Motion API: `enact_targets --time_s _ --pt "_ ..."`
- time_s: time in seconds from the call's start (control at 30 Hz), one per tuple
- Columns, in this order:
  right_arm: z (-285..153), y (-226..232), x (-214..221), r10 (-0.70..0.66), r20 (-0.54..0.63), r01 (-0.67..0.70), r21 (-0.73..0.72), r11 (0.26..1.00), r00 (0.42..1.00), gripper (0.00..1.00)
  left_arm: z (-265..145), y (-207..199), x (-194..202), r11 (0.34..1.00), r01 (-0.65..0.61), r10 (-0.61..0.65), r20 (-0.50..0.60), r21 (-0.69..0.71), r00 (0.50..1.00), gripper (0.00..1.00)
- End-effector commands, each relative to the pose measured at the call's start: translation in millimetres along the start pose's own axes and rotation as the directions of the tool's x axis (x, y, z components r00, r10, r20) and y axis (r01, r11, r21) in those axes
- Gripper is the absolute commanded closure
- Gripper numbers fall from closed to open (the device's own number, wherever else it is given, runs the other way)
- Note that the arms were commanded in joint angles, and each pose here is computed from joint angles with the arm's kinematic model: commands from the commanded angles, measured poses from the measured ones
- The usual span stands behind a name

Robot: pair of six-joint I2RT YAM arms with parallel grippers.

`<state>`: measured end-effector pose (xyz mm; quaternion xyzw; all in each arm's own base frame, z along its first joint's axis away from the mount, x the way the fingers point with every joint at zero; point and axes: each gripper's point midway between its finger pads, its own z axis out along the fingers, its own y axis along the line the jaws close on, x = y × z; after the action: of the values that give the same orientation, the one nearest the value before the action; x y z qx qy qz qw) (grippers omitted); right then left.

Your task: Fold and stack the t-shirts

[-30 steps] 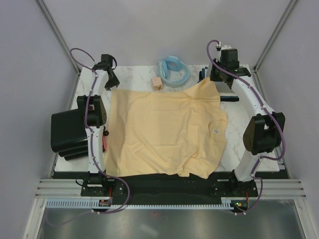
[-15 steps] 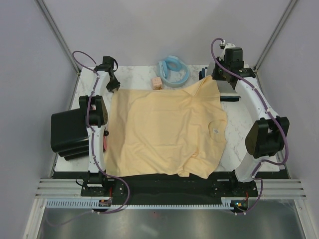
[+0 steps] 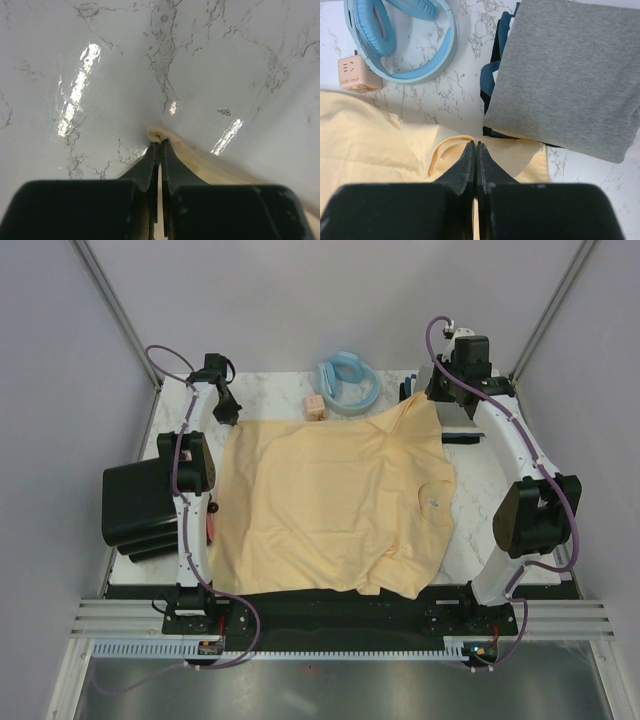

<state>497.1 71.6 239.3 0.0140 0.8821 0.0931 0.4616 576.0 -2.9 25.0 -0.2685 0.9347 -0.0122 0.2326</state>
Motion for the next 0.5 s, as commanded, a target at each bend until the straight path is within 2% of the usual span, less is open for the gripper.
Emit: enact_targets --time_s 0.0,0.2,0.4,0.47 --pt "-12.6 -10.3 -14.9 0.017 0.065 -0.019 0.030 0.999 0.998 1.00 -38.8 -15.2 -25.6 0.998 -0.017 0.013 0.076 0.062 0.997 0.98" --pt "-15.9 -34.4 -23.8 0.022 0.089 -0.030 0.091 0.995 0.996 1.00 -92.5 -17.1 -57.8 0.996 -0.040 0.023 0.200 0.080 0.980 0.98" --pt "-12.8 -52.7 -43.2 0.022 0.118 -0.037 0.126 0.991 0.993 1.00 -138.8 -21.6 -69.2 0.990 -0.062 0.028 0.256 0.127 0.966 0.98" --pt "-9.1 -53.1 -47.3 0.027 0.120 -0.042 0.125 0.991 0.992 1.00 -140.8 -17.1 -64.8 0.991 -0.063 0.033 0.250 0.115 0.968 0.98"
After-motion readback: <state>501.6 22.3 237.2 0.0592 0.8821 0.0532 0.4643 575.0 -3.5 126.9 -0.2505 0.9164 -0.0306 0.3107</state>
